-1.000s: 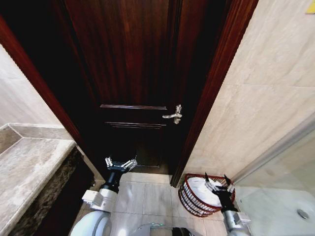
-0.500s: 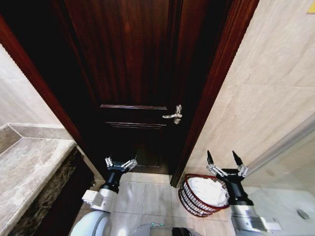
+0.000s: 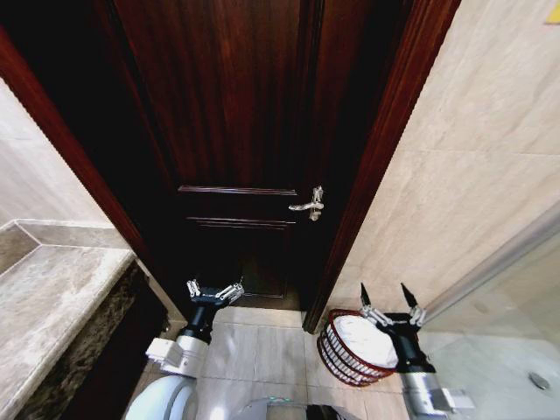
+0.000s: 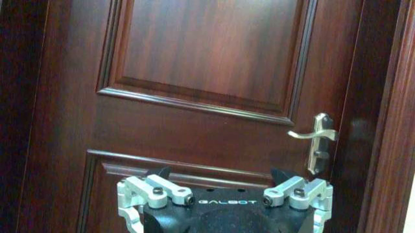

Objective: Discard the used towel into the hamper.

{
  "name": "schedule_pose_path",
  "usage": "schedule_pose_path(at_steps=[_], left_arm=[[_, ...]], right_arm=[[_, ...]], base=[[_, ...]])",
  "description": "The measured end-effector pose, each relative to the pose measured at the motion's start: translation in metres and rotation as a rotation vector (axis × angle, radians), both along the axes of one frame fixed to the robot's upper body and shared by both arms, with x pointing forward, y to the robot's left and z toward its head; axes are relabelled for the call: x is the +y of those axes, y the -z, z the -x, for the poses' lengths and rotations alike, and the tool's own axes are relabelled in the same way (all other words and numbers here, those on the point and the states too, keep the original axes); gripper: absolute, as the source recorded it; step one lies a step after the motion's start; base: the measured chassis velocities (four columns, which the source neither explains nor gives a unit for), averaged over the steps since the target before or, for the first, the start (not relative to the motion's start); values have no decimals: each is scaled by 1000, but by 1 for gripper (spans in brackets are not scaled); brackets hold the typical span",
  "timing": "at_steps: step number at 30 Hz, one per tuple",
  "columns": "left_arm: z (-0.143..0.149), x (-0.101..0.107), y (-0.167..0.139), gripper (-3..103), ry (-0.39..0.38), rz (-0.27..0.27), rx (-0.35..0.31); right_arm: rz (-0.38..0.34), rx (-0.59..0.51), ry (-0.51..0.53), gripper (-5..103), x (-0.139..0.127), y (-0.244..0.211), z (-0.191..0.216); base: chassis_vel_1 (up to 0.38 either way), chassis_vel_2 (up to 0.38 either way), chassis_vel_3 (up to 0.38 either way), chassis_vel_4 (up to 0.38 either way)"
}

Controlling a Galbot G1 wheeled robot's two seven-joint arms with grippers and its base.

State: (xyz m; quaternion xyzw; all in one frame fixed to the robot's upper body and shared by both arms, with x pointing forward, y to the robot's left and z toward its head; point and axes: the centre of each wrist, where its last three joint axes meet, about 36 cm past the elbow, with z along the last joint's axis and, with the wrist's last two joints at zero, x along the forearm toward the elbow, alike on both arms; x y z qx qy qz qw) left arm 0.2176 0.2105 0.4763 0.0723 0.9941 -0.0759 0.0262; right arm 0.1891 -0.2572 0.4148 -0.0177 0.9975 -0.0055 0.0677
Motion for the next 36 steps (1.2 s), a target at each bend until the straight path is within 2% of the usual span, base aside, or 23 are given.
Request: schedule_pose_path(at_steps=[11,16,26,36], left_arm=[[0,0,0,100,0,0,0],[0,0,0,100,0,0,0],[0,0,0,100,0,0,0],[0,0,0,100,0,0,0]], right_arm=[[-1,-40,-62,100,1,-14,-11],[-13,-78,-83,100,4,-35,-13],[-42,-88,-34,100,8,-44,-12],[-48,-62,-30,100,6,-43,-13]], base=[[0,0,0,0],[0,0,0,0],[0,0,0,0],[0,0,0,0]])
